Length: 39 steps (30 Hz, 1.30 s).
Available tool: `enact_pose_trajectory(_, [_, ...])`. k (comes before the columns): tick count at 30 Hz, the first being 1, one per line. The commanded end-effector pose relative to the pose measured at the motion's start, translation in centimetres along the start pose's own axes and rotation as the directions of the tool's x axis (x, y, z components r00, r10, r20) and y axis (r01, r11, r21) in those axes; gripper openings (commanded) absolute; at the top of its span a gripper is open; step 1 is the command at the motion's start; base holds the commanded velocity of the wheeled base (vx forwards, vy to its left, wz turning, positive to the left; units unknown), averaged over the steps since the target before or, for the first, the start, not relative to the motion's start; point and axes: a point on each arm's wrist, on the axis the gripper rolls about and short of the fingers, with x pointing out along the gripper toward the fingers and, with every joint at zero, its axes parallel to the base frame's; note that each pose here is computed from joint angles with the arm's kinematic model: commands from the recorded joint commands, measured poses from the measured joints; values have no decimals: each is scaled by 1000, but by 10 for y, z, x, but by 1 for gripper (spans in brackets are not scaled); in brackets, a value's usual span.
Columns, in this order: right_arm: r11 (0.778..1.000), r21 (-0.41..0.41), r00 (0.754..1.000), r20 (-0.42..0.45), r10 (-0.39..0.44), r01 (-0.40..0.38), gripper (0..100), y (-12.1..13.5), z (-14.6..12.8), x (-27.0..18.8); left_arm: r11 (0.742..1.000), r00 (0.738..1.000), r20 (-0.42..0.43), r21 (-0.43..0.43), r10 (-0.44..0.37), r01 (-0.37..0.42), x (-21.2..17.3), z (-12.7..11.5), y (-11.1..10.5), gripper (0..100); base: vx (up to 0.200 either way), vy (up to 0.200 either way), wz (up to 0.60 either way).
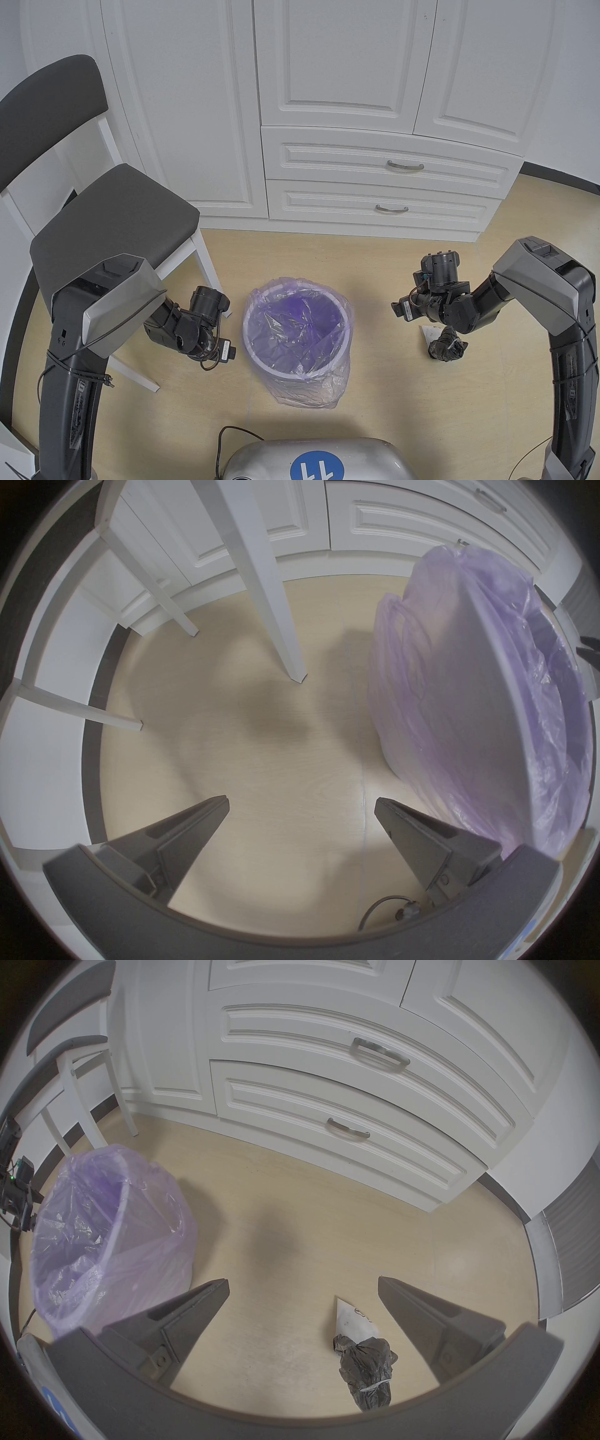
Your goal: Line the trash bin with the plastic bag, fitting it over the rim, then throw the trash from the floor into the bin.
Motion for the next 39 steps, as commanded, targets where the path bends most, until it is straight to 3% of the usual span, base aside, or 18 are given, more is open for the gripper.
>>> enact_pose_trajectory(1, [1000, -1, 1000, -3, 0, 0, 100, 0, -3, -1, 1000, 1000, 16, 1, 25, -25, -12, 4, 6, 100, 0, 0, 0])
enact_pose_trajectory(9, [1000, -3, 1000, -15, 2, -2, 100, 0, -6, -2, 1000, 996, 94, 9, 13, -14, -50, 19, 14, 100, 0, 0, 0])
enact_pose_trajectory(12, [1000, -7, 1000, -16, 7, -7, 100, 3, -7, -3, 1000, 984, 179, -11, 1, 1, -55, 25, 13, 100, 0, 0, 0])
enact_pose_trajectory(18, [1000, -2, 1000, -8, 2, -2, 100, -1, -3, -5, 998, 922, 385, -48, -28, 51, -42, 34, -1, 100, 0, 0, 0])
enact_pose_trajectory(21, [1000, -2, 1000, -8, 2, -2, 100, -1, -3, -5, 995, 896, 442, -62, -48, 84, -23, 33, -17, 100, 0, 0, 0])
enact_pose_trajectory(27, [1000, 1, 1000, -5, 0, 0, 100, -2, -3, -4, 986, 893, 444, -104, -73, 132, 5, 27, -39, 100, 0, 0, 0])
enact_pose_trajectory(39, [1000, 2, 1000, -6, 13, -13, 100, -1, -5, -2, 972, 871, 488, -177, -50, 155, 8, 44, -31, 100, 0, 0, 0])
